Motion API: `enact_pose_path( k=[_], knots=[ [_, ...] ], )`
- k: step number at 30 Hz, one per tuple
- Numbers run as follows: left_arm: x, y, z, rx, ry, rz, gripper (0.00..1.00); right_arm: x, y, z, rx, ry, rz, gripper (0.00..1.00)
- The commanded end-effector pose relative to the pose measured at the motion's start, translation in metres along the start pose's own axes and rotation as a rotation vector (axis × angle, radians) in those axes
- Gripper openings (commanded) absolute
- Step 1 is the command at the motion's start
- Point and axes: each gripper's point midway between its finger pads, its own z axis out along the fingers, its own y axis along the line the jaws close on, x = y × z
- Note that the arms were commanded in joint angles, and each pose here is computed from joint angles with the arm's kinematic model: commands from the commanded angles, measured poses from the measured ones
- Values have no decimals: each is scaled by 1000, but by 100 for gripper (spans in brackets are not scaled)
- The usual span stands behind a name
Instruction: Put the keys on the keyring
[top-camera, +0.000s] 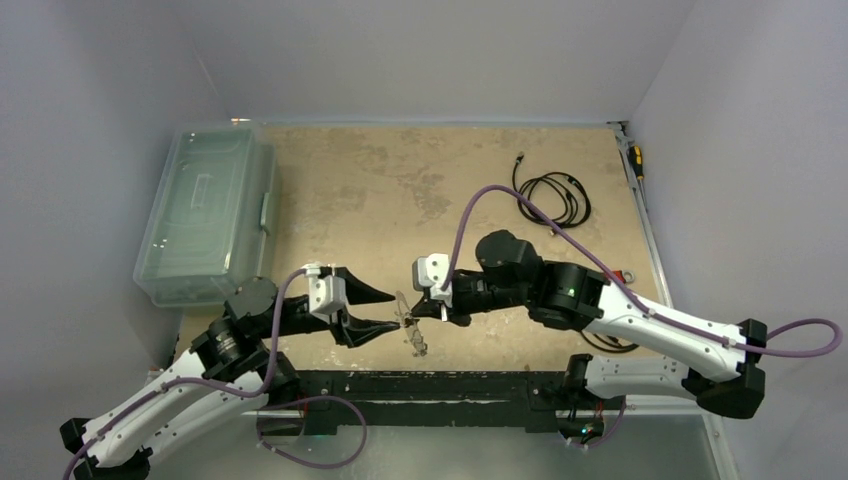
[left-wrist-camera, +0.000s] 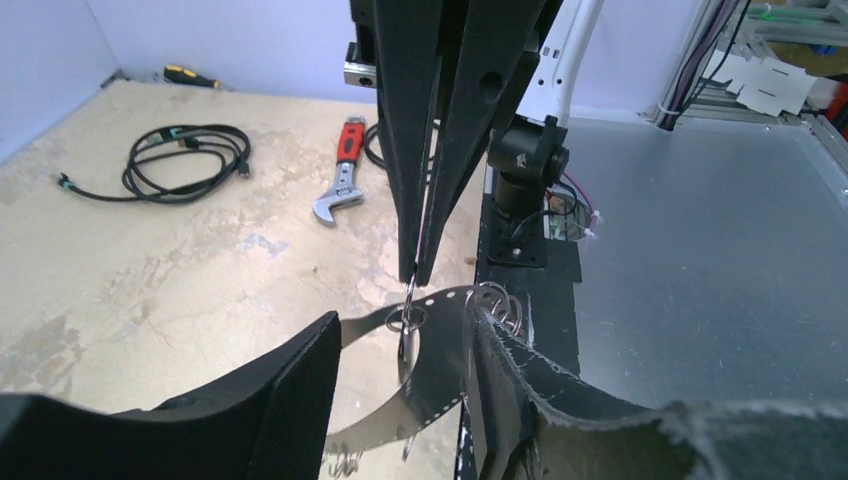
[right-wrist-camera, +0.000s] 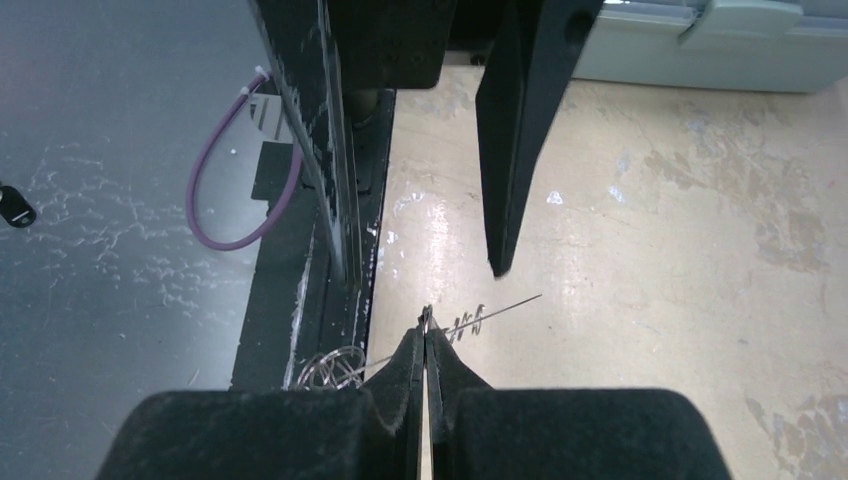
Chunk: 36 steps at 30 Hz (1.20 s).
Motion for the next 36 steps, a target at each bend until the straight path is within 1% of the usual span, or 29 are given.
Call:
enact_pose_path(
  k=[1,8,14,21,26,31,32,33,35,36],
  knots=[
    [-30,0,-4,-18,-86,45,45,-43,-7,-18,68,-185,-48,0],
    [-24,-9,2,57,-68,35,43,-52,-2,-26,80,-314,-42,0],
    [-23,-14,5,98,-72,29,39,-59,1,-21,66,-417,-35,0],
    [-20,-14,7,103,-66,21,31,-61,5,-13,31,-440,-33,0],
    [-19,-13,8,100,-57,14,31,-64,7,-15,23,-460,-39,0],
    [-24,-14,5,95,-68,24,31,-62,7,-15,24,-453,-35,0],
    [-26,-15,3,94,-73,26,31,-61,7,-15,26,-450,-33,0],
    [-28,-15,2,89,-80,32,34,-60,7,-15,27,-448,-32,0],
    [-32,-15,-2,77,-99,45,44,-58,8,-15,26,-445,-30,0],
    [-35,-14,-5,66,-109,51,47,-58,8,-15,26,-445,-29,0]
  ],
)
